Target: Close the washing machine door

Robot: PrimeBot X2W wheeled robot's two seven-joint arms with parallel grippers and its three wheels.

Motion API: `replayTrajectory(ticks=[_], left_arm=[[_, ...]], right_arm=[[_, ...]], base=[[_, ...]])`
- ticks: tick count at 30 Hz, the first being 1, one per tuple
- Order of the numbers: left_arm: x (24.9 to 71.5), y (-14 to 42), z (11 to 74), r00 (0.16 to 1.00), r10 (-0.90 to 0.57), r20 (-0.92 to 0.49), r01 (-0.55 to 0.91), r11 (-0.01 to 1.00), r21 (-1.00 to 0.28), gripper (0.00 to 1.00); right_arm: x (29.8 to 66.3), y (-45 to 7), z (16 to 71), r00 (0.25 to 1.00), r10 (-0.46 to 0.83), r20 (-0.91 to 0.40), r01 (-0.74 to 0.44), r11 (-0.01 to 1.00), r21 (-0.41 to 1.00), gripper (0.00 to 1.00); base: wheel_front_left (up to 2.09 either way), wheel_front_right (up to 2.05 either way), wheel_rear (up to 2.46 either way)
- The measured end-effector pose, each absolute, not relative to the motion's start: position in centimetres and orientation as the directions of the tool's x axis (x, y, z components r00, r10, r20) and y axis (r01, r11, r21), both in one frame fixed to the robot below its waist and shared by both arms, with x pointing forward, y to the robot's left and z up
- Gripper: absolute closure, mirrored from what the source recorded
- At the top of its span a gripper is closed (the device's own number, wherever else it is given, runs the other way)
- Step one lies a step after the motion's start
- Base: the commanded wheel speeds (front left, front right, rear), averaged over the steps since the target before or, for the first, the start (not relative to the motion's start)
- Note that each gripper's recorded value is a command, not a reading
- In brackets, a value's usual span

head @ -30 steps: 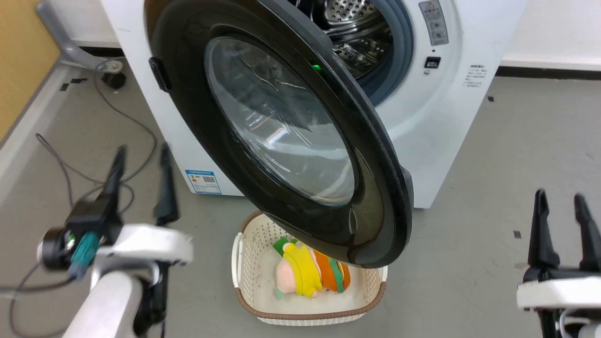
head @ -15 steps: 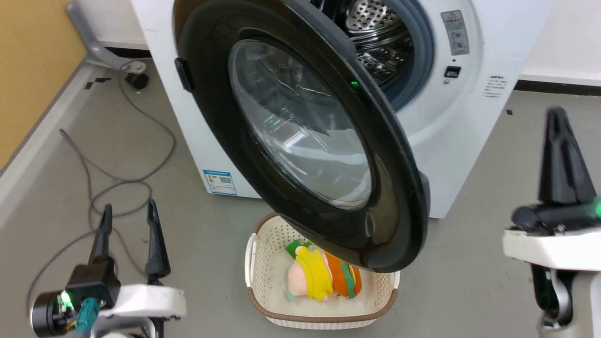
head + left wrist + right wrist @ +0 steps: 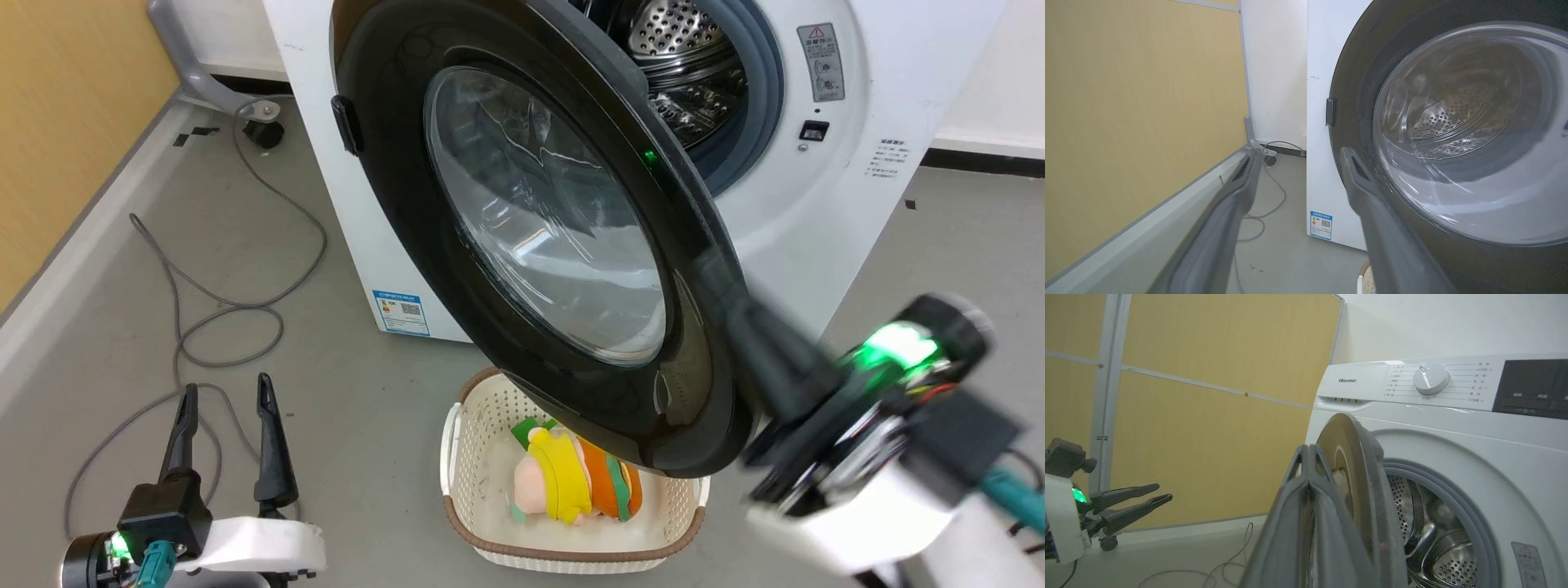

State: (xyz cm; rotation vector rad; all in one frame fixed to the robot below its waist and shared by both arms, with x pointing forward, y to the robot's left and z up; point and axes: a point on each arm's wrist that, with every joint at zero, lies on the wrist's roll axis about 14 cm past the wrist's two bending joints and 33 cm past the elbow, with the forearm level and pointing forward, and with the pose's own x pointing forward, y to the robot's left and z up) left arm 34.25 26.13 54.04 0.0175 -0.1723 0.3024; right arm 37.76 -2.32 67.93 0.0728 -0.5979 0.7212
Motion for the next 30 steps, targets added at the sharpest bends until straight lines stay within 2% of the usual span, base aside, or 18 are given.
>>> replayTrajectory(ticks=[5,12,20,30], left_arm=[[34.5,26.0,53.9,0.94,0.295,0.171,-0.298,0.955,-0.01,0.0],[35.0,25.6,53.5,0.946,0.282,0.16,-0.285,0.959,-0.01,0.0],[36.0,24.7,52.7,0.955,0.26,0.14,-0.263,0.965,0.002,0.0],[38.3,23.8,51.5,0.966,0.232,0.112,-0.233,0.972,0.0,0.0]], right_arm=[[37.1,-0.6,64.2,0.579,0.698,0.421,-0.7,0.69,-0.183,1.0],[38.2,-1.4,57.9,0.64,0.733,0.231,-0.712,0.678,-0.18,1.0],[40.7,-4.4,53.3,0.735,0.67,0.103,-0.658,0.742,-0.129,1.0],[46.4,-9.7,51.6,0.874,0.477,0.089,-0.477,0.879,-0.028,1.0]], base=[[0.0,0.0,0.0],[0.0,0.0,0.0],[0.0,0.0,0.0],[0.0,0.0,0.0]])
